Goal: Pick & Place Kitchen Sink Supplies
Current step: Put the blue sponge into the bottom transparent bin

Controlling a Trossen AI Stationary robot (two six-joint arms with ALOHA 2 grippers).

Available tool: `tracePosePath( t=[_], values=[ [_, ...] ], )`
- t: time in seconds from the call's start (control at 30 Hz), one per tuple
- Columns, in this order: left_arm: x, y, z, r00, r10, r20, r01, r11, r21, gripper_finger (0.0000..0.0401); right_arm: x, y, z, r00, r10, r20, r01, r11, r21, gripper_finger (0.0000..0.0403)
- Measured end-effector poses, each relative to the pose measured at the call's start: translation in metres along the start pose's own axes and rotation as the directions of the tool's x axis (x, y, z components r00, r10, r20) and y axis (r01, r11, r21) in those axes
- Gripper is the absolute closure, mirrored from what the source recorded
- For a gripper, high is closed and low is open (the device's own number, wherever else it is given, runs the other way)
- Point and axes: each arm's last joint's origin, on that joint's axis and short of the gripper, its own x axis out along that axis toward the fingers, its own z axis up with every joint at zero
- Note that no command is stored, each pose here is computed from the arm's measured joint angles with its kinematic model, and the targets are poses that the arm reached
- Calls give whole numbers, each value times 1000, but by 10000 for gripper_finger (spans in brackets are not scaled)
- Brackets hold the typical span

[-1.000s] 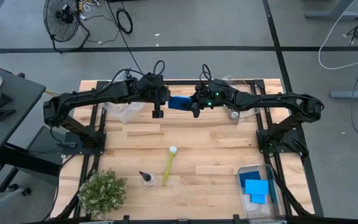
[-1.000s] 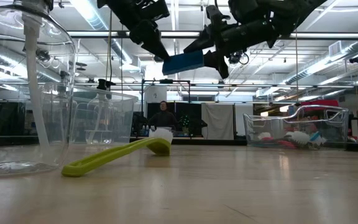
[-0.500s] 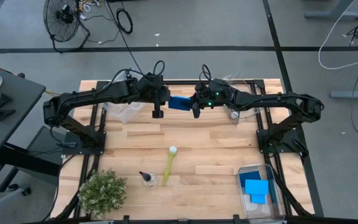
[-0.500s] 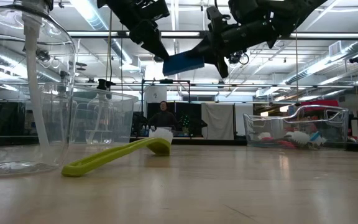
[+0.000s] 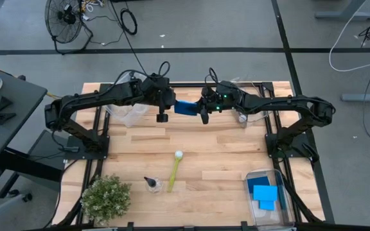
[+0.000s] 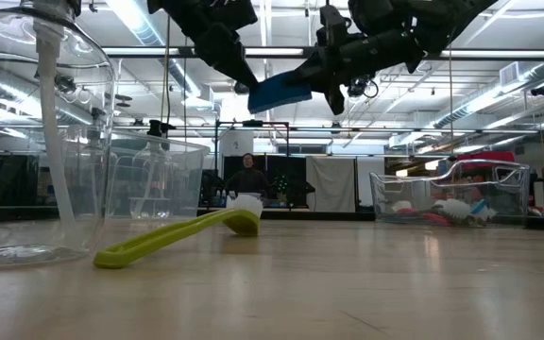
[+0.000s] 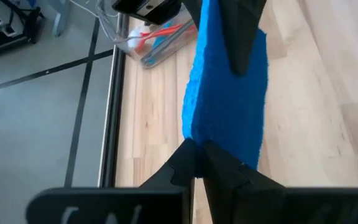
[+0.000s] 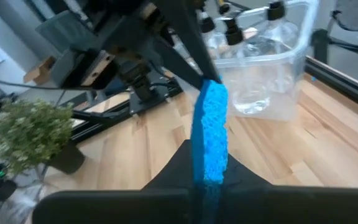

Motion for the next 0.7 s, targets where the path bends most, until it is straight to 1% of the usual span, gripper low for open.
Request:
tracePosePath(
  t=[0.07, 0.1, 0.2, 0.3, 0.43, 0.57, 0.63, 0.7],
  values=[
    [0, 0, 1, 1000, -11, 10, 11, 1000, -3, 373, -1, 1, 1, 1000, 19, -3, -19, 1000, -16, 395],
    [0, 0, 1, 1000, -13, 14, 13, 1000, -25, 370, -2, 2, 1, 1000, 27, -6, -27, 999, -23, 395],
    [-1, 3, 1, 1000, -8, 27, 12, 987, -158, 348, -4, 3, 2, 999, 32, -7, -33, 999, -40, 395],
    [-1, 4, 1, 999, -13, 37, 22, 972, -233, 305, -5, 4, 1, 998, 58, -23, -59, 997, -45, 395],
    [-2, 2, 5, 998, -11, 64, 26, 967, -252, 231, -7, 7, 1, 987, 144, -65, -148, 987, -61, 396],
    [-10, 1, 12, 994, 12, 111, 20, 958, -285, 159, -11, 9, -3, 978, 165, -125, -172, 984, -45, 396],
    [-18, 1, 17, 989, 25, 149, 20, 955, -296, 133, -14, 10, -5, 974, 166, -151, -176, 983, -50, 396],
    [-27, 2, 21, 986, 29, 164, 21, 956, -294, 115, -18, 10, -6, 972, 157, -176, -169, 984, -57, 396]
  ],
)
